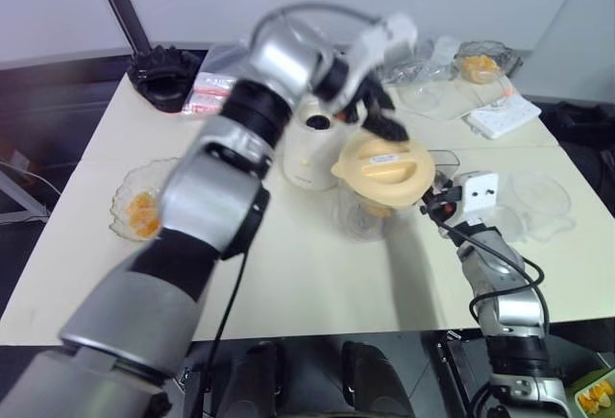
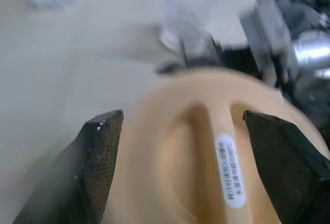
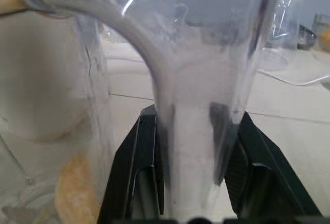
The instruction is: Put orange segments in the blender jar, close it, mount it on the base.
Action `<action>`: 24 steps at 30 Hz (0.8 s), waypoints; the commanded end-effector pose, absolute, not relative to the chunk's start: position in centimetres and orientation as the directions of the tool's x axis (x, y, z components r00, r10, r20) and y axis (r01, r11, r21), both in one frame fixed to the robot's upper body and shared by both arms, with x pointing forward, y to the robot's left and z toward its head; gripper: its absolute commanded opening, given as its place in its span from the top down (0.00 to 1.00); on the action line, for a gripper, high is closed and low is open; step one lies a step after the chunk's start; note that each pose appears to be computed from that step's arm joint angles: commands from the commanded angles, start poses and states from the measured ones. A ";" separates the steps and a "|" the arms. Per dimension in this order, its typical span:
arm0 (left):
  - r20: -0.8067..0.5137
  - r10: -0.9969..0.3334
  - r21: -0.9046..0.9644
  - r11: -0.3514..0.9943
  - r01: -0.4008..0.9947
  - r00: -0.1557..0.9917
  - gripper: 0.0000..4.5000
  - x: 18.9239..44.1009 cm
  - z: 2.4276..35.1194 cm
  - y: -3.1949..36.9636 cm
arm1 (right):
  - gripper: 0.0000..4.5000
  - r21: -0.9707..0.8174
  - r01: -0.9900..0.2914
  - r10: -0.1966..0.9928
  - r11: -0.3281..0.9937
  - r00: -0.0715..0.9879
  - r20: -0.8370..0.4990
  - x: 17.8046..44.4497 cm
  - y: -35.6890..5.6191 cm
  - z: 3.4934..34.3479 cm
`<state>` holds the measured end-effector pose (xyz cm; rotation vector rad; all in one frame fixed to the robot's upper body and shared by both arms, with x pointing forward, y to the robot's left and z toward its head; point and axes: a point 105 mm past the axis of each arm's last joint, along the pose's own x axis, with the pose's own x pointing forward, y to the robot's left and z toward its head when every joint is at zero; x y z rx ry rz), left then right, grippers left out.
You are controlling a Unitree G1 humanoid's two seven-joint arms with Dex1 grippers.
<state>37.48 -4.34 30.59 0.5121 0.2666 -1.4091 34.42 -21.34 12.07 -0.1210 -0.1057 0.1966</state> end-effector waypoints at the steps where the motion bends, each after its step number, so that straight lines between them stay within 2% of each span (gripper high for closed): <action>1: -0.345 -0.927 0.215 0.075 0.974 0.148 0.13 36.2 35.2 -4.2 | 0.79 -0.160 -0.187 0.203 0.969 0.975 0.093 34.4 -21.7 12.2; 4: -0.206 -0.965 0.255 0.109 0.961 0.164 0.13 36.0 37.6 -3.3 | 0.79 -0.156 -0.185 0.199 0.970 0.977 0.082 34.4 -21.9 12.0; 6: -0.082 -0.968 0.331 0.199 0.922 0.238 0.13 36.8 38.4 -2.1 | 0.79 -0.155 -0.173 0.187 0.973 0.979 0.080 34.4 -22.1 12.0; 8: -0.019 -0.944 0.406 0.293 0.866 0.328 0.13 37.9 37.5 -0.2 | 0.79 -0.143 -0.154 0.167 0.978 0.982 0.083 34.4 -22.4 12.2; 10: -0.065 -0.929 0.383 0.314 0.869 0.364 0.13 38.1 34.2 2.9 | 0.79 -0.135 -0.146 0.159 0.980 0.983 0.089 34.4 -22.6 12.5; 16: -0.091 -0.895 0.287 0.397 0.872 0.437 0.13 35.4 27.6 8.1 | 0.79 -0.118 -0.113 0.125 0.986 0.988 0.091 34.4 -23.3 13.3; 18: -0.103 -0.890 0.267 0.405 0.874 0.444 0.13 34.1 26.0 9.0 | 0.79 -0.123 -0.104 0.117 0.987 0.987 0.106 34.6 -23.6 14.2; 20: -0.046 -0.870 0.216 0.472 0.855 0.492 0.13 33.4 25.6 9.8 | 0.79 -0.168 -0.085 0.107 0.982 0.986 0.127 35.2 -24.0 16.3; 22: -0.005 -0.842 0.185 0.530 0.828 0.540 0.13 32.9 25.4 10.6 | 0.79 -0.223 -0.020 0.054 0.975 0.988 0.145 36.0 -24.9 18.8; 24: -0.029 -0.824 0.218 0.547 0.808 0.565 0.13 32.3 24.4 11.0 | 0.79 -0.188 0.032 0.009 0.982 0.978 0.211 37.0 -25.6 22.4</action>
